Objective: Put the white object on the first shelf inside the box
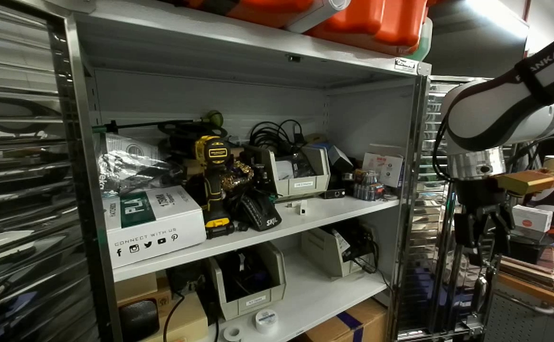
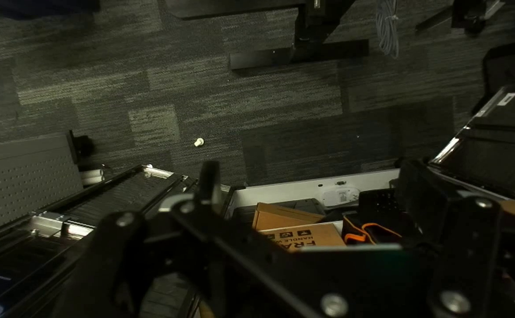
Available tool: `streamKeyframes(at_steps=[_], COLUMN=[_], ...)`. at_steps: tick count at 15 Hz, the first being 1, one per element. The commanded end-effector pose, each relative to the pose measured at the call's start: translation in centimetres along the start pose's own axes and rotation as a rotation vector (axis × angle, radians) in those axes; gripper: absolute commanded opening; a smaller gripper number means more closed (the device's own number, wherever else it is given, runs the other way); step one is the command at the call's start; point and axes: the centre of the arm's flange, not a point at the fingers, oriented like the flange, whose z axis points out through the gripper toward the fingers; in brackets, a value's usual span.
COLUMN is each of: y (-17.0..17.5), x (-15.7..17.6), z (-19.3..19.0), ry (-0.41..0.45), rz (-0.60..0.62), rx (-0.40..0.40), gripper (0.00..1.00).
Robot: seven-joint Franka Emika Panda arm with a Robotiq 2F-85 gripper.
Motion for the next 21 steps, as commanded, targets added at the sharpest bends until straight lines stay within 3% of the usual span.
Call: streamKeyframes(at_steps=[1, 10, 17, 21], y=[-0.7, -9.7, -11.5, -13.0], x=[0.9, 8.9, 17.3, 21.3], z=[-0.1, -6.5, -9.8, -11.9], ry=[0.01, 0.147, 0.216, 0.256], rz=[0.035, 0.173, 0.324, 0.346], rx=[-0.002, 0.054, 0.108, 0.122], gripper=[1.0, 1.0, 1.0, 1.0])
